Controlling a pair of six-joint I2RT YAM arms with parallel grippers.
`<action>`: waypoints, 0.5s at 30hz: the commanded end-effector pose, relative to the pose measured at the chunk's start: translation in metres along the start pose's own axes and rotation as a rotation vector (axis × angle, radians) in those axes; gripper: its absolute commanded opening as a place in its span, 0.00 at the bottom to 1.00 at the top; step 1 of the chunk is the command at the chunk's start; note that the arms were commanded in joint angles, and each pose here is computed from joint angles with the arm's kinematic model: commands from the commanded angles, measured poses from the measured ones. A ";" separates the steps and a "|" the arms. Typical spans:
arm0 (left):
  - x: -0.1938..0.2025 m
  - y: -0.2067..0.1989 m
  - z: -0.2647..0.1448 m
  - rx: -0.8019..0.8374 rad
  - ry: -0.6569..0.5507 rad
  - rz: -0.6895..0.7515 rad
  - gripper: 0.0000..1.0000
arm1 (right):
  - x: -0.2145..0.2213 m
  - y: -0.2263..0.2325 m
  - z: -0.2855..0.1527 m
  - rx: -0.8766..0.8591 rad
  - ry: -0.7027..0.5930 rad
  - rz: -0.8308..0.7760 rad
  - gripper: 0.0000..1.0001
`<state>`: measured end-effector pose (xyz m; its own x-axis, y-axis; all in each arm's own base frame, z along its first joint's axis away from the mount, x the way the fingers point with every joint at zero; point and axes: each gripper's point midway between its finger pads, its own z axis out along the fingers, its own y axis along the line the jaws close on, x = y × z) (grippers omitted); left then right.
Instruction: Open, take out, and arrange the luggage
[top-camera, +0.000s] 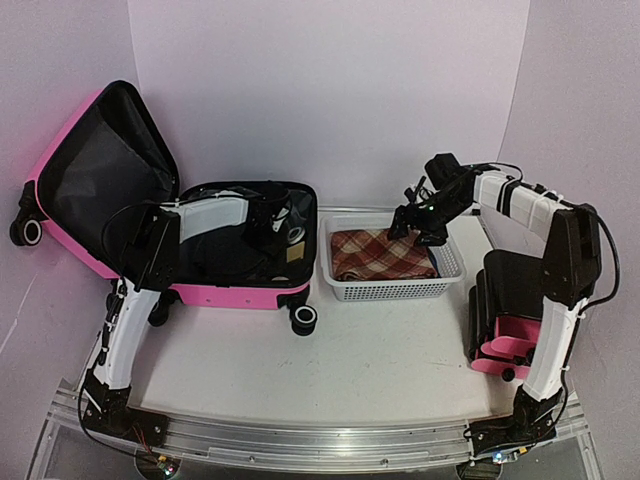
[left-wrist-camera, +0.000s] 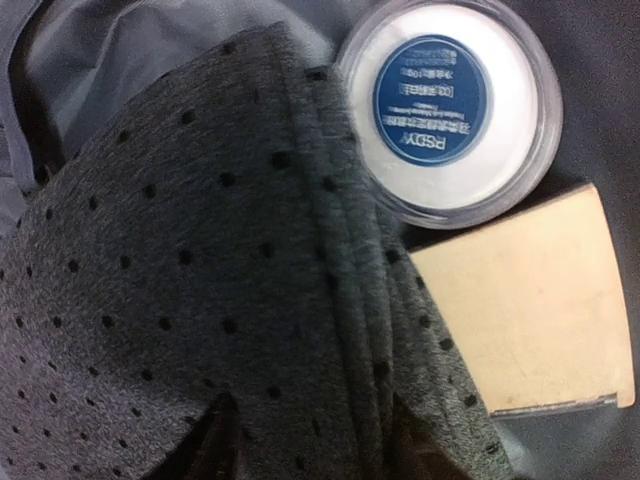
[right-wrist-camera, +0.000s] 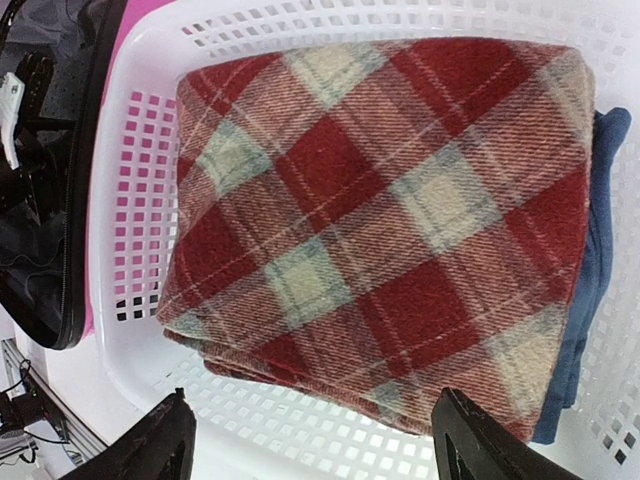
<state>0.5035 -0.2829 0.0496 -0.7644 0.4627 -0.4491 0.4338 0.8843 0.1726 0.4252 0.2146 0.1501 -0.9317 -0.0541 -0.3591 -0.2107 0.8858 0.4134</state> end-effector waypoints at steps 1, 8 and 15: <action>-0.016 0.016 -0.024 0.103 -0.046 -0.122 0.39 | -0.020 0.044 -0.022 -0.083 -0.088 -0.064 0.83; -0.015 0.020 -0.031 0.206 -0.064 -0.170 0.23 | -0.019 0.074 -0.005 -0.140 -0.064 -0.081 0.83; -0.015 0.013 -0.032 0.261 -0.063 -0.175 0.50 | -0.018 0.102 0.005 -0.199 -0.051 -0.102 0.83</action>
<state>0.5068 -0.2707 0.0565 -0.8251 0.3187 -0.4666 0.4023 0.9112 -0.0890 0.4130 0.2889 0.1774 -0.9067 -0.1230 -0.4034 -0.3278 0.8075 0.4904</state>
